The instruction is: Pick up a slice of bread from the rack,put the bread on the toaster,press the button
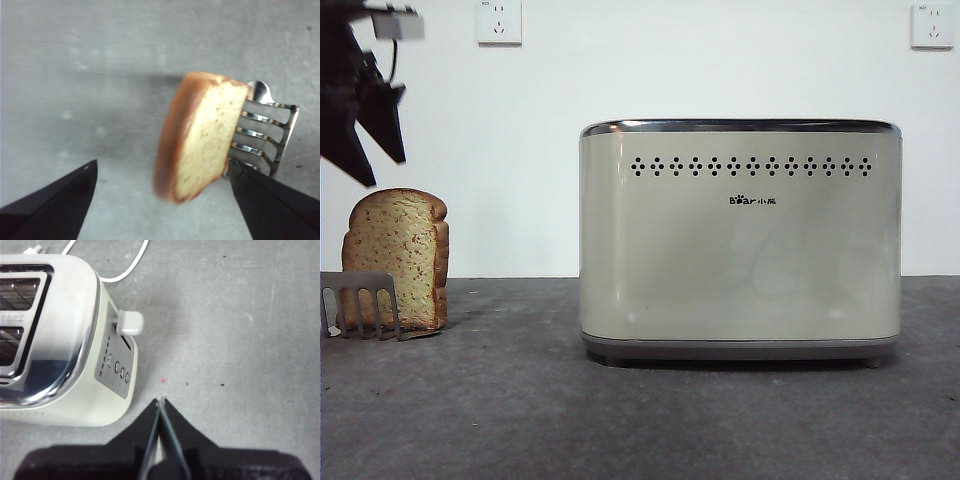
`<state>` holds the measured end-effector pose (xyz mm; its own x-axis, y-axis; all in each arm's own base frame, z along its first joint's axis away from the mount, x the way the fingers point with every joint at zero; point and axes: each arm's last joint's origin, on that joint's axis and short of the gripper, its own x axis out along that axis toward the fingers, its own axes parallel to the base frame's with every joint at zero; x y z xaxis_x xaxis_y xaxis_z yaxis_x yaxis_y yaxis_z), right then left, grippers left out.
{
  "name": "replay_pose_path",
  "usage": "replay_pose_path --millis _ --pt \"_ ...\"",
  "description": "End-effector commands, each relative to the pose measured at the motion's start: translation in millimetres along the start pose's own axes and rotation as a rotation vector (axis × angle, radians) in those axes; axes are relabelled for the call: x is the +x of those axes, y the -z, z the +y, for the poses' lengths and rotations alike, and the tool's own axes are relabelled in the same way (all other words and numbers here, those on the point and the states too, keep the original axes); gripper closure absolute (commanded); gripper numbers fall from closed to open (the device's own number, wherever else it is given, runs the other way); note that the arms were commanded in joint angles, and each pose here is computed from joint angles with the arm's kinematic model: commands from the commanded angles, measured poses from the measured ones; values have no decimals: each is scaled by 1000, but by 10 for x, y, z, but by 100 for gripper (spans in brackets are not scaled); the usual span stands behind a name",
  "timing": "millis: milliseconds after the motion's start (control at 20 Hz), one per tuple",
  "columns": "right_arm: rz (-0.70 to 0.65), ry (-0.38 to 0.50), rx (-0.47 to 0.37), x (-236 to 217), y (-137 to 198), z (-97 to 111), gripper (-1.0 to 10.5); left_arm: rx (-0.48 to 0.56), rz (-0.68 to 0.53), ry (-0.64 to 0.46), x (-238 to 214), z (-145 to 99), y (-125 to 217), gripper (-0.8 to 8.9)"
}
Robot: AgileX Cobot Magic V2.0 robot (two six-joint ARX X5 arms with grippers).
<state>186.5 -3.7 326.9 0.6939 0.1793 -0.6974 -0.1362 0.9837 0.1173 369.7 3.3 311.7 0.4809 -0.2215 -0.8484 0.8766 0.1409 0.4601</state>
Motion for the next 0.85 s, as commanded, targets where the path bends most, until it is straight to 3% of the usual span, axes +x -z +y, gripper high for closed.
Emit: replay_pose_path --millis 50,850 --pt "-6 -5 -11 -1 -12 4 950 24 16 45 188 -3 25 369" --pt "30 -22 -4 83 -18 -11 950 87 40 83 356 -15 -12 386"
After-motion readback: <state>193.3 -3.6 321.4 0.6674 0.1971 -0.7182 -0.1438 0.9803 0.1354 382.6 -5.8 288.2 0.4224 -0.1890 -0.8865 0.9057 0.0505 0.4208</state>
